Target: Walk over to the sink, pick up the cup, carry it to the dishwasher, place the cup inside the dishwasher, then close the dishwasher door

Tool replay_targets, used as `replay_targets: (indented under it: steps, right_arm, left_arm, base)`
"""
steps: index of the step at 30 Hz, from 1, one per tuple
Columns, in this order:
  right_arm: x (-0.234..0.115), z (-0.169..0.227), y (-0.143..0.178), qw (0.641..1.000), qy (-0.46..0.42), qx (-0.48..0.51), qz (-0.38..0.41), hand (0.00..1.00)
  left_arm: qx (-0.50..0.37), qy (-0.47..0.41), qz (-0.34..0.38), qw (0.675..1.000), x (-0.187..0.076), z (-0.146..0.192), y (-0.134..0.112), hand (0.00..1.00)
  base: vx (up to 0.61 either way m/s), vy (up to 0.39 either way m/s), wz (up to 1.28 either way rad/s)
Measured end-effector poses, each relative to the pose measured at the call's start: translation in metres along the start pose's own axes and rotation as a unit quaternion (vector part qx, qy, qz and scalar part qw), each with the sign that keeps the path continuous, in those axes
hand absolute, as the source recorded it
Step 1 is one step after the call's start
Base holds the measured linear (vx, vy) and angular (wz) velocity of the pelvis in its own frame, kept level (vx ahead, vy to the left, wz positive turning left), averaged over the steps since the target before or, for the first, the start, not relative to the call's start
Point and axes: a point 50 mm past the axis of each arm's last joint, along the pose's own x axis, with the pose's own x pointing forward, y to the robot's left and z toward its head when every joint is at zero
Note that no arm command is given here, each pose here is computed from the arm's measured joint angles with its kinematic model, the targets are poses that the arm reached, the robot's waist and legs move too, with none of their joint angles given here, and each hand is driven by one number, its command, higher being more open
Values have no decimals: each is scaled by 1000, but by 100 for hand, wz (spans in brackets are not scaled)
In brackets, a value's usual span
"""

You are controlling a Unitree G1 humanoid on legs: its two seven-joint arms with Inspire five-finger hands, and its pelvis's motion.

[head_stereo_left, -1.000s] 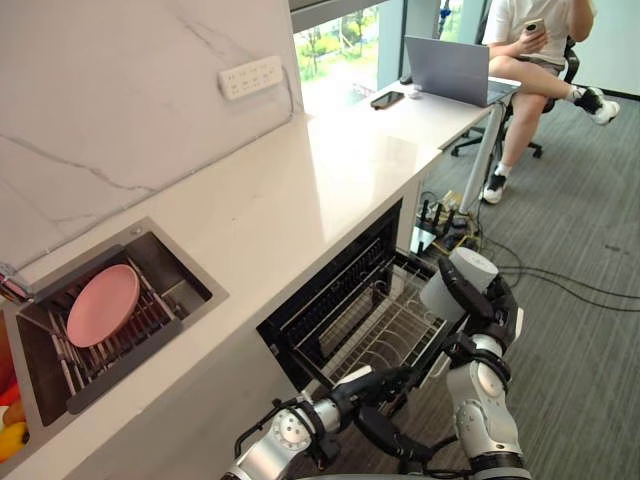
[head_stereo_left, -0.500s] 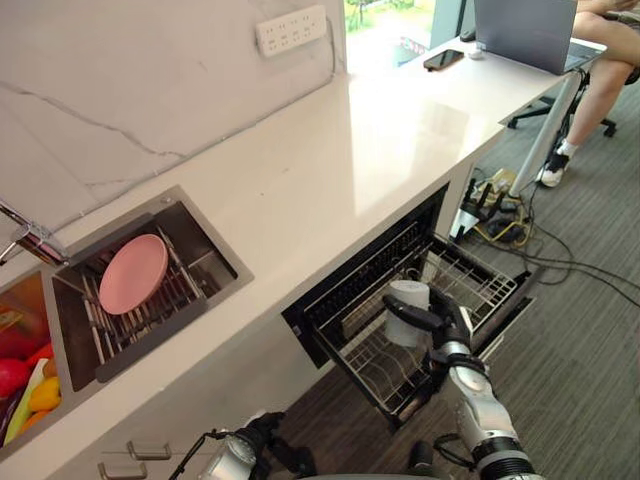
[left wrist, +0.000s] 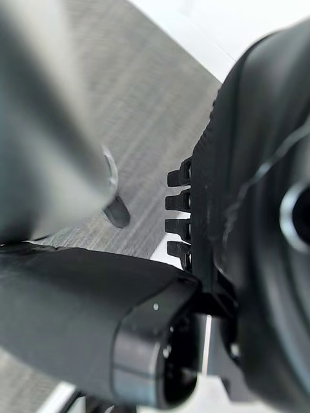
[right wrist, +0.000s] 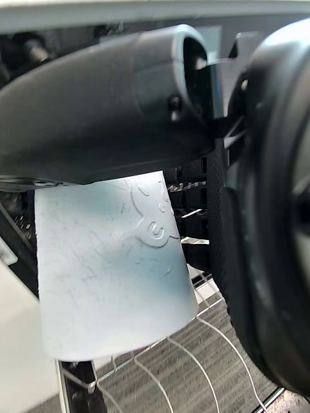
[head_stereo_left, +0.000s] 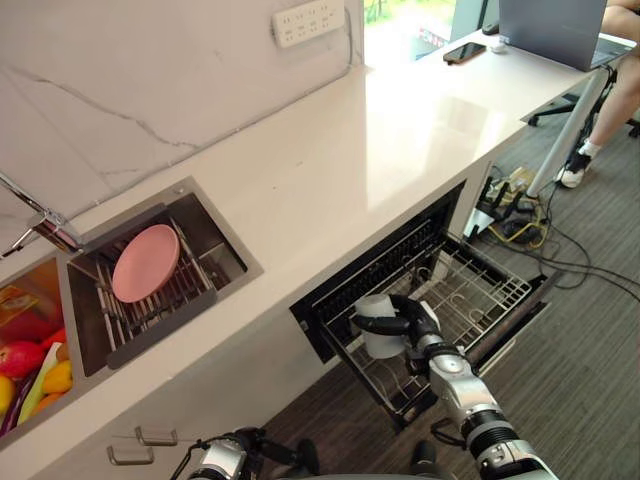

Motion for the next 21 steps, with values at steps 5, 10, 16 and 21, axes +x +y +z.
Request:
replay_targets:
  steps: [5, 10, 16, 21]
  right_arm:
    - [6, -3, -7, 999, 30, -39, 3, 0]
    - [13, 1, 10, 996, 46, -76, 22, 0]
    - [24, 34, 22, 996, 10, -83, 12, 0]
    - [30, 64, 24, 997, -19, -76, -11, 100]
  left_arm:
    - [-101, 7, -6, 995, 2, -6, -1, 100]
    - [-162, -11, 13, 987, 1, -3, 11, 100]
    - [-214, -74, 37, 973, -4, 27, 28, 100]
    - [-228, -100, 39, 968, -8, 49, 33, 100]
  base:
    - [-5, -9, 22]
    - [-26, -18, 12]
    - [-25, -29, 9]
    - [30, 6, 1]
